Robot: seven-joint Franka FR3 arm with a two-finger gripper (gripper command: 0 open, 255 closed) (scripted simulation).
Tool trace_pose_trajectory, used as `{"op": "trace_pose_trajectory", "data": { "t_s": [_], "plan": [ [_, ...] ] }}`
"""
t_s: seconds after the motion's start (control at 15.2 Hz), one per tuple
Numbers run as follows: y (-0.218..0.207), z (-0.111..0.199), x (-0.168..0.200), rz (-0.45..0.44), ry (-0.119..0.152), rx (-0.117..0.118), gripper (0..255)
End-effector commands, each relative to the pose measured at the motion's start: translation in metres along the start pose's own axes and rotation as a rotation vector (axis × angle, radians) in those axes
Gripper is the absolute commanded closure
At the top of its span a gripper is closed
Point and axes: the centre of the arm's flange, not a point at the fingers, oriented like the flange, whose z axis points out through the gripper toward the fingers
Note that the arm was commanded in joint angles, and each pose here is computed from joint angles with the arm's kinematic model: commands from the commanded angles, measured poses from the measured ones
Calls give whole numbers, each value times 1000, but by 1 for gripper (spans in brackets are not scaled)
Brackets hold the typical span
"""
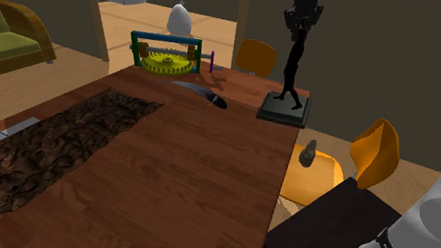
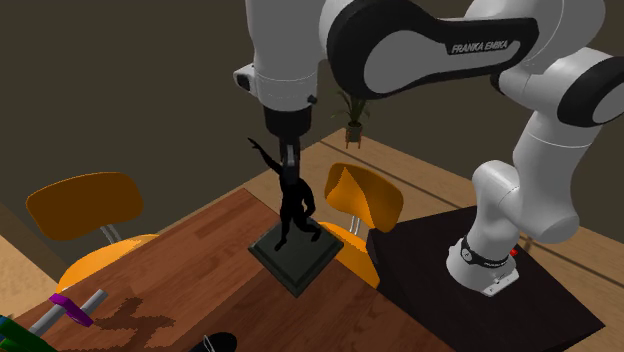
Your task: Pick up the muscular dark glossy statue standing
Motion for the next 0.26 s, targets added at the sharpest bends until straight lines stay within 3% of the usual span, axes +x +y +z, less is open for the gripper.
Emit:
{"op": "trace_pose_trajectory", "data": {
  "t_s": [0.0,0.2],
  "plan": [
    [1,-12,1,0,1,0,255],
    [2,-18,1,0,1,0,255]
  ]
}}
